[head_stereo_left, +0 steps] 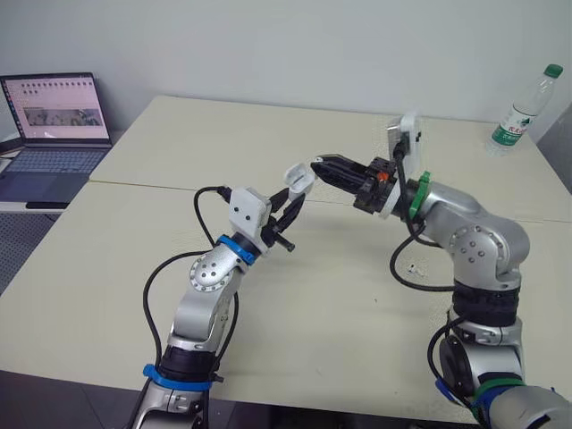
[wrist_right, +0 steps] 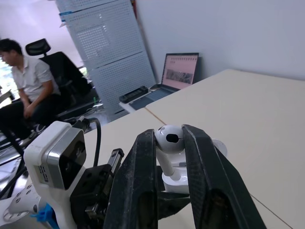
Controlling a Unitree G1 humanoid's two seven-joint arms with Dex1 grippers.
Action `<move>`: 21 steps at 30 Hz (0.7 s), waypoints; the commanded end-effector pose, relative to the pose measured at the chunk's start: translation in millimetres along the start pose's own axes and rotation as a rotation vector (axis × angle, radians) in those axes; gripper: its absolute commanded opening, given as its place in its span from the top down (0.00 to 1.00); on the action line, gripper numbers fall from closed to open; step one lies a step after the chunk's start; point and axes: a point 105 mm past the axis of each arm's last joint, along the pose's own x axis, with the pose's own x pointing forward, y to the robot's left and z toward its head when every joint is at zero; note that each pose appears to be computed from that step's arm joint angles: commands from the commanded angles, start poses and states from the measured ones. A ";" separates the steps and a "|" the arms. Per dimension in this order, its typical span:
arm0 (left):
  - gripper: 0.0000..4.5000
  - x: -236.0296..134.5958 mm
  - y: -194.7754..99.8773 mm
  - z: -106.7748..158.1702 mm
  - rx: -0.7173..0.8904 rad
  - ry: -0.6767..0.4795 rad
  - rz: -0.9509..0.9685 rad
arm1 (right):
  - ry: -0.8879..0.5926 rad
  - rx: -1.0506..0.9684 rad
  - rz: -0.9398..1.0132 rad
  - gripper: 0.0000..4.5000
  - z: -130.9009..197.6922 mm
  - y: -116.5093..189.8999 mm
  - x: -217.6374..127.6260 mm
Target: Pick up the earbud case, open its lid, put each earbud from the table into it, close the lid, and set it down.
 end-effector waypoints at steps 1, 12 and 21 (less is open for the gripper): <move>0.83 5.0 -8.5 26.9 0.009 -0.086 -0.048 | -0.073 -0.047 -0.011 0.91 9.6 9.9 3.7; 0.83 10.2 -13.0 34.1 0.007 -0.105 -0.079 | -0.090 -0.071 -0.106 0.91 -6.9 -5.3 13.1; 0.83 11.2 -16.7 38.7 0.005 -0.122 -0.086 | -0.067 -0.073 -0.095 0.91 -12.1 1.8 15.1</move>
